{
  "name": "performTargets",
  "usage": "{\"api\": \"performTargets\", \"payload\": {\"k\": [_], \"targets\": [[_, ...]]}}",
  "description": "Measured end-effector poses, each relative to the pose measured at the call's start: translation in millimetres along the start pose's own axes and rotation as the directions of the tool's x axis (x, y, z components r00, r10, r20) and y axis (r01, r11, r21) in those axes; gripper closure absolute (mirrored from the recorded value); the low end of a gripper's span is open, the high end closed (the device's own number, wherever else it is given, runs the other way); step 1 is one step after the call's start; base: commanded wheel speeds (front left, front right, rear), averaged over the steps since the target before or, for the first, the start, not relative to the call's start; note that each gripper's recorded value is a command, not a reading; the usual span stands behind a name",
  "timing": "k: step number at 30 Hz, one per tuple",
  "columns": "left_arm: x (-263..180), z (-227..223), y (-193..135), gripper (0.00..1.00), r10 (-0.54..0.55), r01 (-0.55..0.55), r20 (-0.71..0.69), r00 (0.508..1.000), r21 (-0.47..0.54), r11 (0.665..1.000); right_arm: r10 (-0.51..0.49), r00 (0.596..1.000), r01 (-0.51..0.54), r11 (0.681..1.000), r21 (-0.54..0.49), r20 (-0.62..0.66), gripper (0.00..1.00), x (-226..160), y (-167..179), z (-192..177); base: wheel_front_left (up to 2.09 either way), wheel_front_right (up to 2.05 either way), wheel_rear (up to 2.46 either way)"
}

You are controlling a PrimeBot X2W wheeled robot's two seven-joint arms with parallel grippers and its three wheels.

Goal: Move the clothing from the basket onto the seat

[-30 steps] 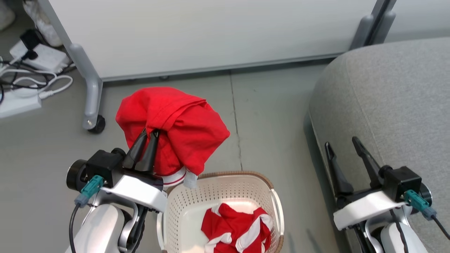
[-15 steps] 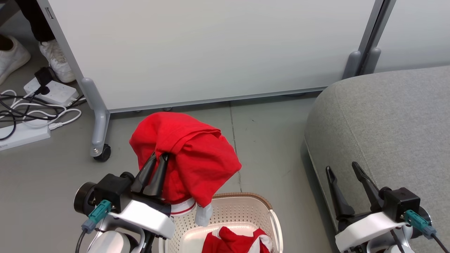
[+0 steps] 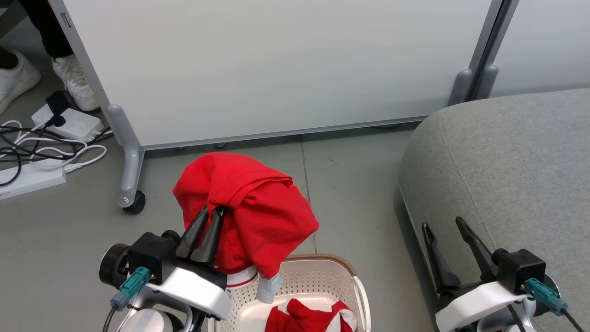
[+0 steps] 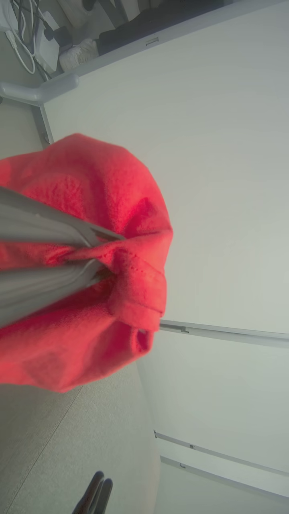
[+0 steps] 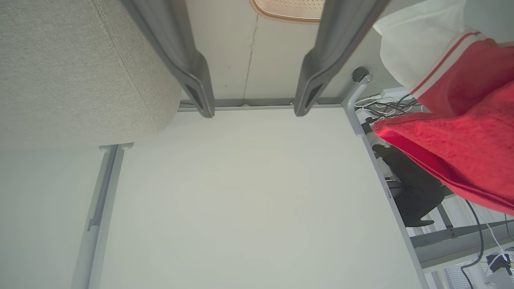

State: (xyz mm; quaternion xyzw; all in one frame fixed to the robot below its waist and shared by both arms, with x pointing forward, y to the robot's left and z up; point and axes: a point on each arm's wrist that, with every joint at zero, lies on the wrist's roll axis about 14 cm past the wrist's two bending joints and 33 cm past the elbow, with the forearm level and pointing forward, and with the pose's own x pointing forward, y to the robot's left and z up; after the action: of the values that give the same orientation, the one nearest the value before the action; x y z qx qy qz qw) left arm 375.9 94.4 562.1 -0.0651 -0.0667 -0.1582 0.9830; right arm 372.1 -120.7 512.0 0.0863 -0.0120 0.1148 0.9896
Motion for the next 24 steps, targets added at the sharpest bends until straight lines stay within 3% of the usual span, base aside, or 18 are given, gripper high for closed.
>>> {"api": "performTargets", "payload": {"k": [6,14,19,24], "targets": [[-0.2,-0.9,-2.1,1.0,-0.008,0.008,-0.003,1.0,0.002,1.0,0.015,1.0,-0.015,1.0,0.002,0.004,0.0,1.1,5.0,0.8,0.0,0.0,0.0],[-1.4,-3.0,-2.9,1.0,-0.011,0.011,-0.01,1.0,0.003,1.0,0.184,0.981,-0.186,0.982,0.03,0.063,0.0,15.8,60.1,18.5,0.0,0.0,0.0],[-1.6,-3.7,-6.1,1.0,-0.025,0.025,-0.013,1.0,0.002,1.0,0.362,0.927,-0.367,0.929,0.042,0.099,0.0,23.4,119.3,31.6,0.0,0.0,0.0],[-1.9,-5.2,-9.4,1.0,-0.037,0.037,-0.017,0.999,-0.001,0.999,0.516,0.849,-0.523,0.851,0.045,0.114,0.0,24.3,170.4,37.5,0.0,0.0,0.0]]}}
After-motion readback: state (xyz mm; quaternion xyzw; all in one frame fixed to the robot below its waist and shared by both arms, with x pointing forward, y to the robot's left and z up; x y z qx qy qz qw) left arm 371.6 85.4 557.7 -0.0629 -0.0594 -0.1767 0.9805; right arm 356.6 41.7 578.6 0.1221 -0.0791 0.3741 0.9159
